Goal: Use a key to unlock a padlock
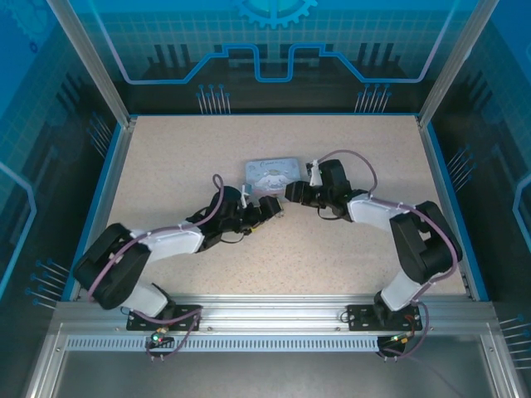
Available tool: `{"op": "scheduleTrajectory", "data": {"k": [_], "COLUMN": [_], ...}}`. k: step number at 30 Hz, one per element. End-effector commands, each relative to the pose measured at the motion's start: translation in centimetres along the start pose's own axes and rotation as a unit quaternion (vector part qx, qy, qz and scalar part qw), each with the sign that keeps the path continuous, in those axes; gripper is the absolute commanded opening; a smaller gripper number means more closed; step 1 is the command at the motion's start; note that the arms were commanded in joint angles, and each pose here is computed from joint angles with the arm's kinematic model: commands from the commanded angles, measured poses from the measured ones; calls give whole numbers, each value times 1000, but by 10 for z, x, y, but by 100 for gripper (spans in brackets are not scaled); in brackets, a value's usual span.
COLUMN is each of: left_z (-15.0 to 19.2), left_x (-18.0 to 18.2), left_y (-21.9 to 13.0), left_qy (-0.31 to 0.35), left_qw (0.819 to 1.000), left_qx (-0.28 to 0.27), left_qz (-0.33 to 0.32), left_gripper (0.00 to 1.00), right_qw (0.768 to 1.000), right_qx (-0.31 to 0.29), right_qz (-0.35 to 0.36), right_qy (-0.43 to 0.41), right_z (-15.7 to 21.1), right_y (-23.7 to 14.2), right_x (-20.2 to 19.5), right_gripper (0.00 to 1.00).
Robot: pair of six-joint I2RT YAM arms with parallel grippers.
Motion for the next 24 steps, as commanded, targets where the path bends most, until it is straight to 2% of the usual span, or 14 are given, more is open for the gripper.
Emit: {"op": "scheduleTrajectory", "data": {"k": [1, 6, 14, 20, 24], "left_z": [2, -2, -16, -29, -43], "left_x": [11, 8, 10, 5, 6], "left_y": [-19, -37, -47, -47, -47], "left_qy": [29, 42, 49, 63, 65], "left_qw": [998, 996, 993, 991, 990], "left_qx": [-8, -26, -42, -46, -53], "left_qz": [-50, -74, -98, -109, -113], "left_gripper": [99, 99, 99, 99, 99], "right_qw": [999, 1000, 1000, 1000, 999], "right_qx": [1, 2, 5, 27, 33], "right_qz": [26, 1, -5, -13, -36], "right_qy": [24, 19, 14, 5, -21], "right_z": [-20, -26, 26, 47, 49], "right_y": [6, -2, -27, -18, -5], "right_x": [-13, -3, -19, -28, -18], "right_gripper": [52, 51, 52, 52, 48]}}
Point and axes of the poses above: each hand's point on the last joint's axis, 136 mm out from that joint toward the fingers, its own y axis out along the fingers, its own x axis along the line the jaws close on, z = x × y, the point moved 5 cm from there along -y, back along the fingers, and after that the axes turned 6 degrees about y, right-handed, at the moved point
